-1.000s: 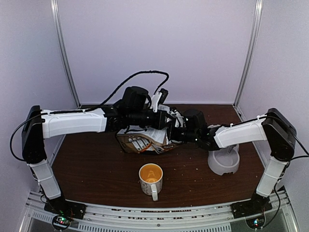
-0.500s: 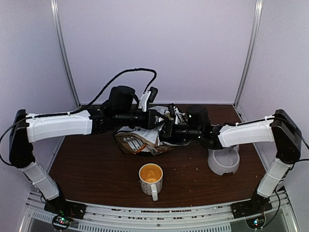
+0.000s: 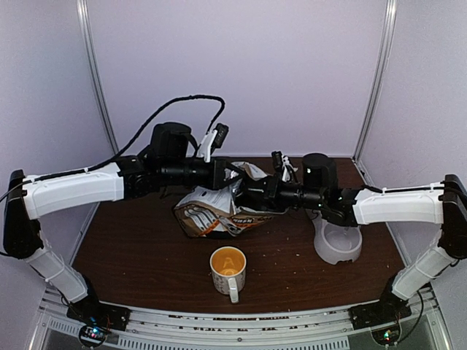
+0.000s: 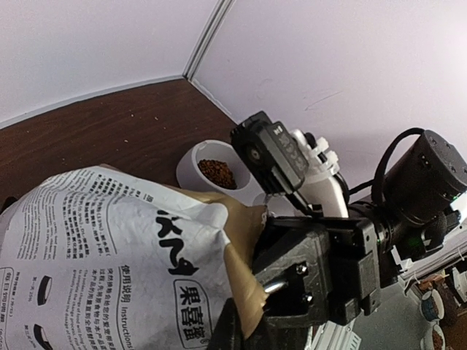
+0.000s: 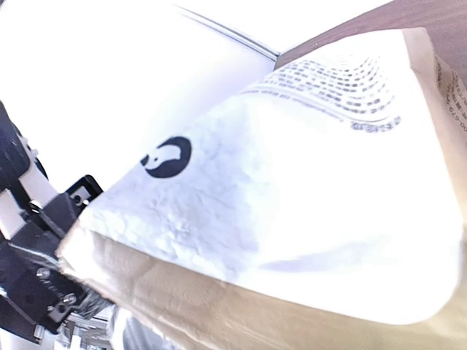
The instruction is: Serve the pet food
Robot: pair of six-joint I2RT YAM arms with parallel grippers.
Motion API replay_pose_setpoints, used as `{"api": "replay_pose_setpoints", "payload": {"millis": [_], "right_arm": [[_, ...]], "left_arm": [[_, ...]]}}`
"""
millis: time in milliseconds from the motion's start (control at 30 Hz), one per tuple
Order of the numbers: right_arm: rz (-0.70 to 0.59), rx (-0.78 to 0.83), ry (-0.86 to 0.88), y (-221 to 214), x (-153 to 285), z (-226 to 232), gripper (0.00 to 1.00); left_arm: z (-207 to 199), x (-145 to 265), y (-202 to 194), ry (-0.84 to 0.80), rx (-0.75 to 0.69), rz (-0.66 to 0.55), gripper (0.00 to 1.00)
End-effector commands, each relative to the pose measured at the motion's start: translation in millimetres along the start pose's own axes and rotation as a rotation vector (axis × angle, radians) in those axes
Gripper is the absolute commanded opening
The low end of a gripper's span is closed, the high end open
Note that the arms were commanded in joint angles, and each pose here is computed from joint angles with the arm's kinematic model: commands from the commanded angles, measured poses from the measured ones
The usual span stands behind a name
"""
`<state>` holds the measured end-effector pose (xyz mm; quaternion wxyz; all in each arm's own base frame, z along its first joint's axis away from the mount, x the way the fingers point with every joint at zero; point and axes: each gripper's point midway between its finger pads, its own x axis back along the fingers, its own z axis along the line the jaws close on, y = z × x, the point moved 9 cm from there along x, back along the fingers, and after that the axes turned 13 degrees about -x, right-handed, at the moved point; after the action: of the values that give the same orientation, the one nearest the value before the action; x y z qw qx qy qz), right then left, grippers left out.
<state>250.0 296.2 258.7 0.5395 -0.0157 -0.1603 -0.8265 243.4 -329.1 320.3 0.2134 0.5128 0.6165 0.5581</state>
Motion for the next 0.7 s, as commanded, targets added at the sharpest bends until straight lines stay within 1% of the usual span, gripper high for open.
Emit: {"api": "replay_pose_setpoints", "payload": {"millis": [0,167,300,467,667], "right_arm": [[-0.063,-0.094,0.068,6,19,5,0.00],[-0.078,-0.127,0.080,5,32,6,0.00],[-0.080,-0.142,0.041,4,41,5,0.00],[-0.087,-0.119,-0.008,2,48,2,0.00],[-0.095,-0.119,0.044,-1,58,4,0.00]], "left_arm": [[-4,27,29,0.044,-0.079,-0.128,0.00],[3,36,29,0.107,-0.087,-0.131,0.00],[5,39,32,0.123,-0.089,-0.139,0.00],[4,38,36,0.122,-0.096,-0.138,0.00],[5,43,39,0.157,-0.105,-0.147,0.00]]}}
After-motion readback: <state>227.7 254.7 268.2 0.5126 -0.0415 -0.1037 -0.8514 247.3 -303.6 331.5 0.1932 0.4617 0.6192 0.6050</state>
